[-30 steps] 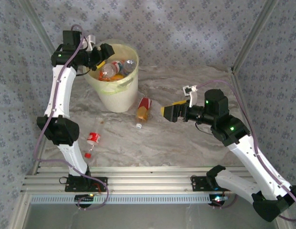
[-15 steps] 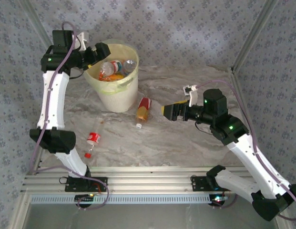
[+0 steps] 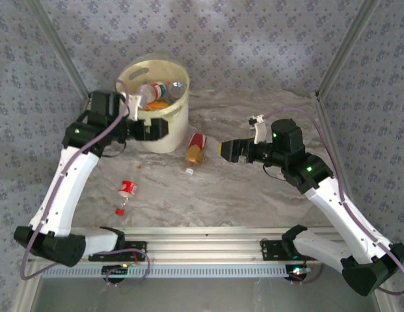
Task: Put the plastic bottles in the bin
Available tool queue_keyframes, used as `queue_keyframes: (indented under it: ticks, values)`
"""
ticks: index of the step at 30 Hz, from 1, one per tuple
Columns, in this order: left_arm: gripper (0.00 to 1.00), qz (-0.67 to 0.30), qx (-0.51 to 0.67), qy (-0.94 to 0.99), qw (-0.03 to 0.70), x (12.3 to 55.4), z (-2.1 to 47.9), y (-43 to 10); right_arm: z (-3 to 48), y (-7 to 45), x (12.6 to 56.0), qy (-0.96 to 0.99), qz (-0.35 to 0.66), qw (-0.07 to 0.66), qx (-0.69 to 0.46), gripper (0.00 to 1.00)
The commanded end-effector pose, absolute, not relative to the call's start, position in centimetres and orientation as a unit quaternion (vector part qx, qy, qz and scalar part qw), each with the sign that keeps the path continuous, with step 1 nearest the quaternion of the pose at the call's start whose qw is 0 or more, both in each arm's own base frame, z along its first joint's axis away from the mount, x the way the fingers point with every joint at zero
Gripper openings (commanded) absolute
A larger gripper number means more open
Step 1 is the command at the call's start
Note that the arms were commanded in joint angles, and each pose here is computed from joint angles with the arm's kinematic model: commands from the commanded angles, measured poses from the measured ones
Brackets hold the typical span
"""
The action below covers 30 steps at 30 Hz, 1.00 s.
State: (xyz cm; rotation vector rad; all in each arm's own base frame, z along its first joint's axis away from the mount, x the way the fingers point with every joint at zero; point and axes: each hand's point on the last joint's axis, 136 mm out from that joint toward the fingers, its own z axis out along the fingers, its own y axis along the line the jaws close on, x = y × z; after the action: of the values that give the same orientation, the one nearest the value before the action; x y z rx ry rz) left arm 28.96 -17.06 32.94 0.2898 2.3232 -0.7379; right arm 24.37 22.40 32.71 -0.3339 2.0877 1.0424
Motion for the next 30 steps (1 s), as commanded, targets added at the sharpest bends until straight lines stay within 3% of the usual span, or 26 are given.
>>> queue_keyframes:
  ticks: [1,13,30]
  values:
    - [1.0,-0.245,0.163,0.881,0.371,27.6,32.5,-18.0,31.7,22.5,24.1,0.825,0.406,0.368,-0.137,1.0]
    - [1.0,-0.197,0.219,0.898,0.327,27.1,25.8,-23.5,31.7,22.6,23.8,0.826,0.406,0.365,-0.141,1.0]
    - [0.99,-0.136,0.223,0.932,0.252,32.2,16.3,-29.3,30.3,21.9,22.4,0.834,0.395,0.353,-0.155,1.0]
